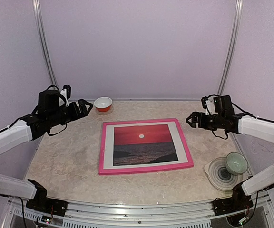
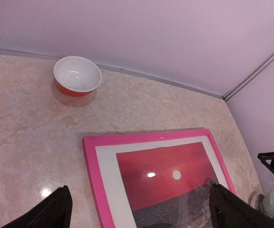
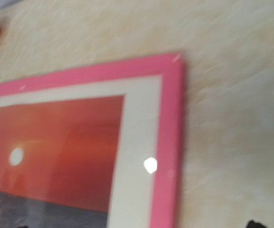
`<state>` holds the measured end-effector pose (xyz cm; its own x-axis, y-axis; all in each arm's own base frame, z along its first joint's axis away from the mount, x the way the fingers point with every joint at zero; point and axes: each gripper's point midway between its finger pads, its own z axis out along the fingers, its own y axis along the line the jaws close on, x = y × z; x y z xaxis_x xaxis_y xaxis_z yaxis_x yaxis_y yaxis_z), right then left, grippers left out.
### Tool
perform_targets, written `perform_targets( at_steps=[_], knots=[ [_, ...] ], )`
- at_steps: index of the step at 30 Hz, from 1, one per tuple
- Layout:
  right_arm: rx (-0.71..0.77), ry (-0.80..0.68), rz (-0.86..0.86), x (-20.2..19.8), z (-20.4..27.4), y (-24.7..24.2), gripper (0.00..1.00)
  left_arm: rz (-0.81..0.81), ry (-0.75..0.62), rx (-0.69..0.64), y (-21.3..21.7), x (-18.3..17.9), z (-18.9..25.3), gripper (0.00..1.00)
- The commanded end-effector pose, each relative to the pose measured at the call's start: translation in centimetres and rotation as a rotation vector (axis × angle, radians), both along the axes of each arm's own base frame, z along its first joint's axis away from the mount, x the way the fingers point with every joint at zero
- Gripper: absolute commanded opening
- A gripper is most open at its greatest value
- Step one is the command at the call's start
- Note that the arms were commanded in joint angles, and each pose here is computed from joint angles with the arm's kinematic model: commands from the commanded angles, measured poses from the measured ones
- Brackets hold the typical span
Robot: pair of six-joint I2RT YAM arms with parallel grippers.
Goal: Put the photo into the frame
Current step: Reset both arms
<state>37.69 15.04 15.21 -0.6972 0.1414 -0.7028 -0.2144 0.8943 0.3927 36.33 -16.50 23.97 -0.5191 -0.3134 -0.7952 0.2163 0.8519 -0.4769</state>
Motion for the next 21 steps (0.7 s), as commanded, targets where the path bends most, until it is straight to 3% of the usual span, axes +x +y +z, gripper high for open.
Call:
perform_targets(
  at_steps=[1,6,13,21],
  knots=[
    [-0.141,-0.068,-0.075,-0.9,2.6,-2.8,0.99,0.100,-0.026,0.098,3.2,-1.1,0.9,0.99],
    [-0.162,-0.177,-0.096,-2.0,5.8,-3.9,0.99,0.152,-0.059,0.139,5.1,-2.6,2.9,0.99],
    [-0.280,-0.221,-0.220,-3.3,7.6,-7.3,0.99,0.189,-0.097,0.191,6.9,-4.5,4.3,0.99],
    [-0.259,-0.300,-0.238,-4.9,8.6,-8.0,0.99,0.299,-0.172,0.214,9.8,-6.5,4.9,0.99]
  ],
)
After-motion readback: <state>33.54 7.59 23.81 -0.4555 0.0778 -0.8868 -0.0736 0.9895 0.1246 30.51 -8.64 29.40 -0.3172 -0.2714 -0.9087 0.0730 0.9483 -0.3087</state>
